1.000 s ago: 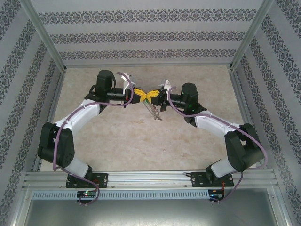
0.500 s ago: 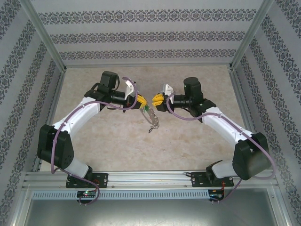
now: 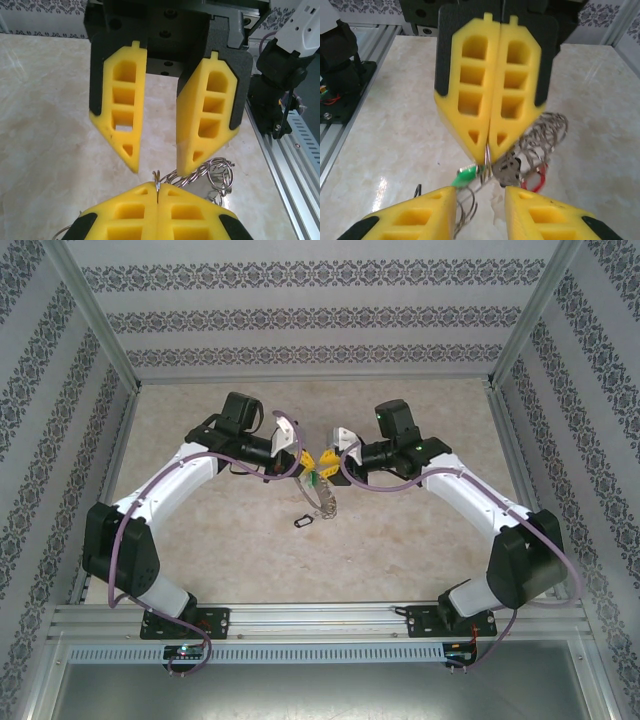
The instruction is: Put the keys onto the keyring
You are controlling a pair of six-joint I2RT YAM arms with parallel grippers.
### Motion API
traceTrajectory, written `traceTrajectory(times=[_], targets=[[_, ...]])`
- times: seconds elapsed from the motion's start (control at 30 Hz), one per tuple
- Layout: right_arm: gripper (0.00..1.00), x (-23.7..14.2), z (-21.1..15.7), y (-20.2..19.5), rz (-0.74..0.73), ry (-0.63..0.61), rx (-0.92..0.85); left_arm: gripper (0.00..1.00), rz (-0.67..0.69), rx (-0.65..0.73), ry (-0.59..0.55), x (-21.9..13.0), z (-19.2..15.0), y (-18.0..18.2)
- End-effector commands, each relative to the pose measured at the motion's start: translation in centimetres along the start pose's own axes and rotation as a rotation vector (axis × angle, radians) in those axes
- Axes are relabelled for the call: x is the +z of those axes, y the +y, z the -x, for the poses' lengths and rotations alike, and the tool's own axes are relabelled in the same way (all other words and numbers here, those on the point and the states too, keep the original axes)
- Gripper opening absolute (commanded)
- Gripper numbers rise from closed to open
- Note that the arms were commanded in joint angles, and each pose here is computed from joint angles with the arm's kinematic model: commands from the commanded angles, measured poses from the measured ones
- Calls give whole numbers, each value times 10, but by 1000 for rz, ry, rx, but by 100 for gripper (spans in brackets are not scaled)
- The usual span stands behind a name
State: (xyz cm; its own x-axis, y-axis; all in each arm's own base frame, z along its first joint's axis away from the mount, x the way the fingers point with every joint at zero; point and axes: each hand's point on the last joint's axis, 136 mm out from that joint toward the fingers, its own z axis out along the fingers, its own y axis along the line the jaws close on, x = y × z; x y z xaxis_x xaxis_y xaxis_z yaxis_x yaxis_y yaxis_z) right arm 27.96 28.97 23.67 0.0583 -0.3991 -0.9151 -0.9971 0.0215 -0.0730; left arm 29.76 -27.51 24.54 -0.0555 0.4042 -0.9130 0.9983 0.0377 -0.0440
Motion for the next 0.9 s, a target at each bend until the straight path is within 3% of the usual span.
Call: traceTrajectory(times=[0.0, 0.3, 0.37, 0.4, 0.43, 0.5, 0.87], targets=[[29, 4, 10, 2, 24, -16, -34, 0, -29, 59, 28, 6, 4, -7], [0, 6, 17, 6, 43, -21, -49, 0, -35, 67, 29, 7, 7, -8], [0, 5, 18, 6, 39, -19, -46, 0, -35, 66, 24, 7, 8, -8], [0, 5, 18, 5, 37, -20, -43, 6, -32, 62, 21, 7, 8, -7], [0, 5, 18, 3, 24, -22, -40, 19, -25, 59, 16, 7, 9, -6], [0, 3, 21, -2, -9, -34, -35, 24, -14, 58, 11, 7, 7, -6], [0, -17, 48, -7, -47, -192, -1, 24, 41, 33, -62, -9, 8, 0]])
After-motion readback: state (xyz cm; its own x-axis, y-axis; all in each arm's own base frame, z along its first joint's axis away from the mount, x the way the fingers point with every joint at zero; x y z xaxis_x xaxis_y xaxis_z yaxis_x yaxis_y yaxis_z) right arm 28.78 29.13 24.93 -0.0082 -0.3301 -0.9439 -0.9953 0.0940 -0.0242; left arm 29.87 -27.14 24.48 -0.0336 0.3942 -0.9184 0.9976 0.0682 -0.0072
